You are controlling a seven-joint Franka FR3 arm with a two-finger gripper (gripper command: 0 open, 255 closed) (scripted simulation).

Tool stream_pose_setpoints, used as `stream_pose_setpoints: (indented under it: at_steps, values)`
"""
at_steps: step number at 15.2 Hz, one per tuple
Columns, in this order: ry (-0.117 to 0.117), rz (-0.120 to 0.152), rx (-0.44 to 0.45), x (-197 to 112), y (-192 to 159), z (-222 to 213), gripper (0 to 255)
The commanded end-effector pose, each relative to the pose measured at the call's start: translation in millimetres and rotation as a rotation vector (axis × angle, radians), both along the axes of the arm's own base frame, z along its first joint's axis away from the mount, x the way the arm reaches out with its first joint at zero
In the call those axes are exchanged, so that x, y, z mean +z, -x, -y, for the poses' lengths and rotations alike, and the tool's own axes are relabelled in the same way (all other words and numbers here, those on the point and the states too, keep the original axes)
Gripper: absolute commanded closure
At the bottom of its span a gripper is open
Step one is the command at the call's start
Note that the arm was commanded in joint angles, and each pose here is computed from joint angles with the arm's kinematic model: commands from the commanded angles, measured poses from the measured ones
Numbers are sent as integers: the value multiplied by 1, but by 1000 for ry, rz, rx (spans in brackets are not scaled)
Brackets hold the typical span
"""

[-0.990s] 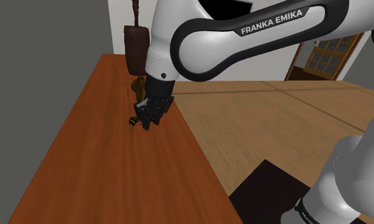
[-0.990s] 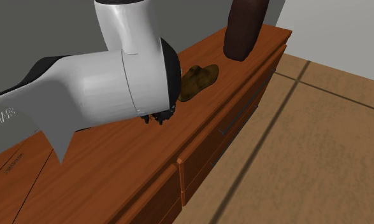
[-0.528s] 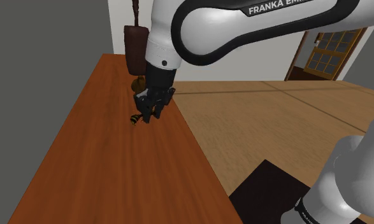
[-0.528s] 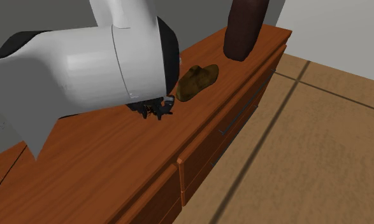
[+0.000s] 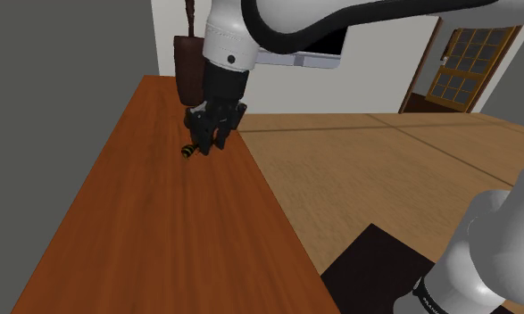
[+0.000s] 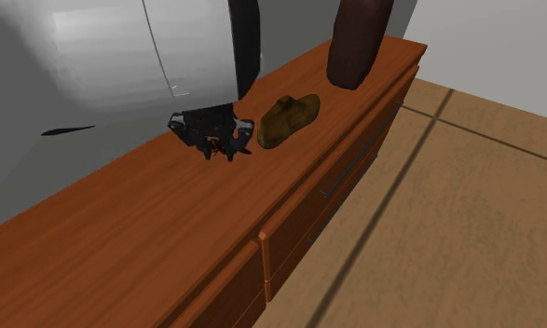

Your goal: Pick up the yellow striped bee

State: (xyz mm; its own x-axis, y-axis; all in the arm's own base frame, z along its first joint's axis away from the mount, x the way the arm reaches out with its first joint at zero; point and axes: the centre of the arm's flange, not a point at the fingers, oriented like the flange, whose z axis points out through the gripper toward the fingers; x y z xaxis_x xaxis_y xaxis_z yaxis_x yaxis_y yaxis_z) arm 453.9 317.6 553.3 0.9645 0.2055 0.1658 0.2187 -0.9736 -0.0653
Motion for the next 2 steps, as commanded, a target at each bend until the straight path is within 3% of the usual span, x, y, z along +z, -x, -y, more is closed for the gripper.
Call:
stream_pose_setpoints:
  at_steps: [1, 2]
  values:
    - [0, 0, 0, 5, 0, 0, 255]
    - [0, 0, 0, 5, 0, 0, 255]
